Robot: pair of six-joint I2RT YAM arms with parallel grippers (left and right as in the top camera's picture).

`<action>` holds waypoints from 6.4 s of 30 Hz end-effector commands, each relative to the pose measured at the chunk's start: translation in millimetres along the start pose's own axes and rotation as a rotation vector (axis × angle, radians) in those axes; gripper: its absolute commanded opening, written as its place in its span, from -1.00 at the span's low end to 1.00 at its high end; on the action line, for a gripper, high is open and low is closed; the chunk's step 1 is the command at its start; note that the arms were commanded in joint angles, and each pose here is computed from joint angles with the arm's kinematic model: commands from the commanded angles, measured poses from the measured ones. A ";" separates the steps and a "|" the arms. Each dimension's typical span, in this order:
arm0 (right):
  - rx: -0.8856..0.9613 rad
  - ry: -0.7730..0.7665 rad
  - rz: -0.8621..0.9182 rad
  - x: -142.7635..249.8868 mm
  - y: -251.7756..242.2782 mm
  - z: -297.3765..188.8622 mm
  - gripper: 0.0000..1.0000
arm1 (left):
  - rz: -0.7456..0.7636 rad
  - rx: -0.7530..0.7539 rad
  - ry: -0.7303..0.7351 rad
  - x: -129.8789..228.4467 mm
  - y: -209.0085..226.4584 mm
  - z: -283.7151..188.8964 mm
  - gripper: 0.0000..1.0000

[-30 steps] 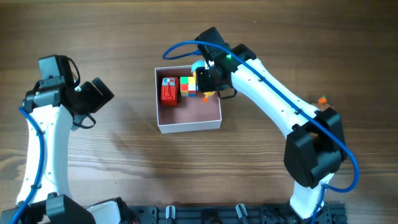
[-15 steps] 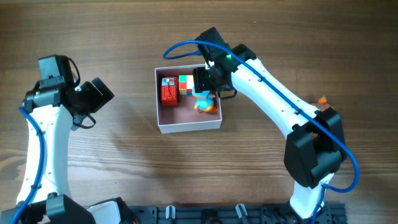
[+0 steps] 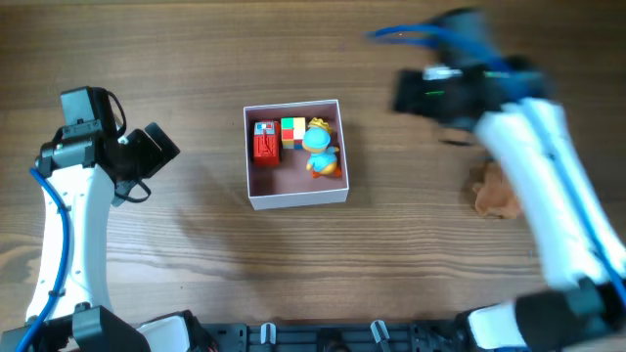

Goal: Pack container

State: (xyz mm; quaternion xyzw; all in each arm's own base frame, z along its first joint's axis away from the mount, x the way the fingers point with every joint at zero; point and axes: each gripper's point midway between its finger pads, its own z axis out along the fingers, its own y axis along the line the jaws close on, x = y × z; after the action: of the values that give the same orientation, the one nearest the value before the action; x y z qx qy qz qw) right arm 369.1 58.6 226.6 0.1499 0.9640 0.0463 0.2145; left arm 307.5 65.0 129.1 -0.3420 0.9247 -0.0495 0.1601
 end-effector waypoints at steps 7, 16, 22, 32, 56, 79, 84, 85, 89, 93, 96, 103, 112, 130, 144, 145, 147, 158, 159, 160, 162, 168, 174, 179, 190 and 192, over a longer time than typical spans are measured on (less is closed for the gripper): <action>0.217 0.281 0.164 74.7 -179.8 70.1 0.99 | 0.017 0.005 -0.004 1.1 -1.4 -2.4 1.00; 0.230 0.333 0.189 108.7 -200.4 135.3 0.99 | 0.016 -0.001 0.009 4.2 0.2 -2.4 1.00; 0.232 0.353 0.191 113.1 -200.5 135.4 -0.91 | 0.016 -0.003 0.012 5.0 0.5 -2.4 1.00; -0.143 -0.146 -0.507 21.3 -13.6 -5.9 -0.91 | 0.016 -0.003 0.012 5.1 0.6 -2.4 1.00; -0.467 -0.046 -1.684 181.8 193.3 82.3 -0.64 | 0.016 -0.005 0.016 6.0 1.1 -2.4 1.00; -0.299 -0.323 -0.561 20.6 126.9 -2.6 1.00 | 0.238 0.025 0.027 19.9 -24.5 -1.5 0.99; -0.165 -0.251 -0.251 -11.7 19.6 -5.0 1.00 | 0.441 -0.032 -0.103 13.5 -53.4 -2.3 1.00; -0.123 -0.212 -0.238 -5.5 5.7 -1.0 0.99 | 0.440 -0.033 -0.101 13.9 -52.9 -2.3 0.99; -0.021 -0.248 -0.069 -2.6 -22.6 -22.4 0.99 | 0.490 0.022 -0.005 38.7 -53.1 -8.0 1.00; -0.059 -0.387 -0.006 31.8 -48.0 -77.9 1.00 | 0.616 0.251 -0.208 59.6 -75.9 -84.4 1.00; -0.019 -0.447 0.104 82.9 -85.9 -70.4 1.00 | 0.655 0.360 -0.357 97.8 -56.5 -117.5 1.00; -0.036 -0.402 0.201 149.6 -113.1 -11.0 1.00 | 0.416 0.447 -0.588 124.1 -2.5 -136.1 1.00; -0.090 -0.435 0.317 140.3 -107.5 -14.8 1.00 | 0.418 0.439 -0.577 125.1 -1.6 -133.7 1.00; -0.346 -0.829 0.173 136.1 -94.8 -26.6 1.00 | 0.418 0.439 -0.577 125.1 -1.6 -133.7 0.99; -0.323 -1.100 -0.215 117.6 -68.3 -10.5 1.00 | 0.418 0.439 -0.576 125.2 -1.6 -133.6 0.99; -0.331 -1.098 -0.209 117.8 -67.7 -10.6 0.99 | 0.418 0.439 -0.577 125.1 -1.6 -133.7 0.99; -0.333 -1.098 -0.206 117.8 -67.8 -10.7 0.99 | 0.418 0.439 -0.576 125.2 -1.6 -133.6 0.99; -0.332 -1.098 -0.206 117.7 -67.8 -10.6 1.00 | 0.418 0.439 -0.576 125.2 -1.6 -133.6 0.99; -0.333 -1.097 -0.206 117.8 -67.8 -10.6 1.00 | 0.418 0.439 -0.576 125.2 -1.6 -133.6 1.00; -0.332 -1.098 -0.206 117.8 -67.8 -10.6 1.00 | 0.418 0.439 -0.576 125.2 -1.6 -133.6 1.00; -0.332 -1.098 -0.206 117.8 -67.8 -10.6 0.99 | 0.418 0.439 -0.577 125.1 -1.6 -133.7 0.99; -0.332 -1.098 -0.206 117.8 -67.8 -10.6 1.00 | 0.418 0.439 -0.576 125.2 -1.6 -133.6 0.99; -0.332 -1.098 -0.206 117.8 -67.8 -10.6 0.99 | 0.385 0.399 -0.531 136.2 16.0 -122.8 1.00; -0.332 -1.098 -0.206 117.8 -67.8 -10.6 0.99 | 0.362 0.440 -0.777 109.6 13.0 -101.8 0.99; -0.332 -1.098 -0.206 117.8 -67.8 -10.6 0.99 | 0.376 0.633 -1.119 70.6 -22.4 -74.2 1.00; -0.333 -1.097 -0.206 117.8 -67.8 -10.6 1.00 | 0.378 0.598 -1.048 75.4 -18.3 -55.9 0.99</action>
State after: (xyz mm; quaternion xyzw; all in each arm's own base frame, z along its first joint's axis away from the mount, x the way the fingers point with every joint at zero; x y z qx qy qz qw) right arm 245.4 27.9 176.0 0.0291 0.7055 0.0884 0.7026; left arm 246.0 2.7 187.6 -0.0995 0.6884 -0.1085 0.7103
